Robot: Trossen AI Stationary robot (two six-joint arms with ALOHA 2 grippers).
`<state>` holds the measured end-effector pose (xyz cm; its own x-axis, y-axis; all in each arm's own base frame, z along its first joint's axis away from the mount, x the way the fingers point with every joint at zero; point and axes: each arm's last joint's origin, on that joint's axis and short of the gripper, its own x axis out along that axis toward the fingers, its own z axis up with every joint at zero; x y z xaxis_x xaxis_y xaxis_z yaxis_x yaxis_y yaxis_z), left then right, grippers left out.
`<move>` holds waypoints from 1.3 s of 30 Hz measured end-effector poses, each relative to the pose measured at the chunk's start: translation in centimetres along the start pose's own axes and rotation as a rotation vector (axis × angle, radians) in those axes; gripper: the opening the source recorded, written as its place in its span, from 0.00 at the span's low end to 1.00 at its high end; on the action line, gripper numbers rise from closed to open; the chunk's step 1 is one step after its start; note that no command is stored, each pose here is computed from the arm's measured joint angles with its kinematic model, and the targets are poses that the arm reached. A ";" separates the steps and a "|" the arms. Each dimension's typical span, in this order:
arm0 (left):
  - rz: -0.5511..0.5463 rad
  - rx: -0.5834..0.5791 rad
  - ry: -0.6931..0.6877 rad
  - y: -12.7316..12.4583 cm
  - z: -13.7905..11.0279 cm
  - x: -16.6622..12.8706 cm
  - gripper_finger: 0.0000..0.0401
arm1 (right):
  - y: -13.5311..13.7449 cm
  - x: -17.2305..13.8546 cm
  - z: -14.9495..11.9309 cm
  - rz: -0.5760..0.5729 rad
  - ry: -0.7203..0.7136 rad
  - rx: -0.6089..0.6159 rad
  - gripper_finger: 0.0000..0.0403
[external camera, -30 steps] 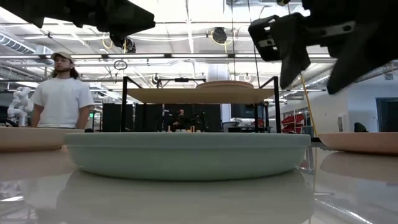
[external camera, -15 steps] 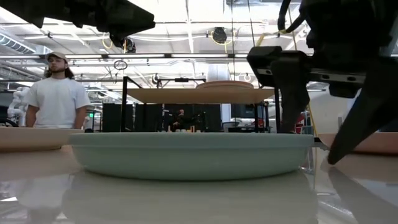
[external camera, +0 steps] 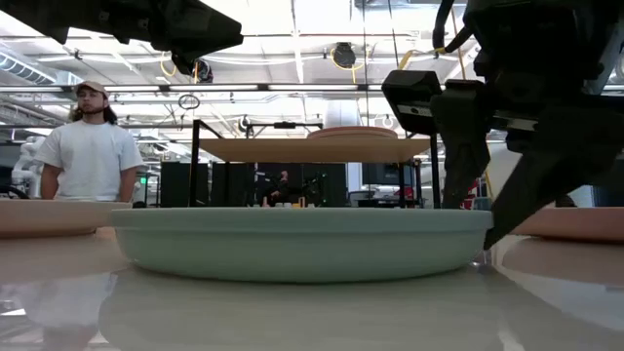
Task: Place and stack plates onto a shelf
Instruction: Stack the blue plate on top of the orange plate on the shelf
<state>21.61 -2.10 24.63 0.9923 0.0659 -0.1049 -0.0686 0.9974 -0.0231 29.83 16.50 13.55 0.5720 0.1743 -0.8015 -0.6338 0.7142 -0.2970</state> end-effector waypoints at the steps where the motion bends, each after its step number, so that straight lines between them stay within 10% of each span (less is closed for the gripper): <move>1: 0.000 -0.003 0.000 0.0 0.0 0.0 0.27 | 0.0 0.0 0.0 -0.002 -0.005 0.009 0.16; 12: 0.000 -0.013 0.000 0.0 0.0 0.0 0.27 | -0.4 -0.1 0.3 -0.028 -0.033 -0.011 0.01; 19: 0.000 -0.015 -0.004 0.0 0.0 0.0 0.27 | -2.1 -2.7 1.1 -0.244 -0.037 -0.076 0.00; 32: -0.001 0.005 -0.059 0.0 0.6 0.0 0.27 | -14.6 -16.1 -1.9 -0.866 -0.140 0.146 0.00; 39: 0.013 0.024 -0.062 0.1 0.6 0.0 0.27 | -21.7 -20.5 -6.6 -0.814 -0.205 0.391 0.00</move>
<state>21.67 -1.95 25.26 0.9958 0.0803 -0.0433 -0.0803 0.9968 0.0020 28.43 -7.05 33.05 0.8684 -0.3916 -0.3042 0.2033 0.8407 -0.5019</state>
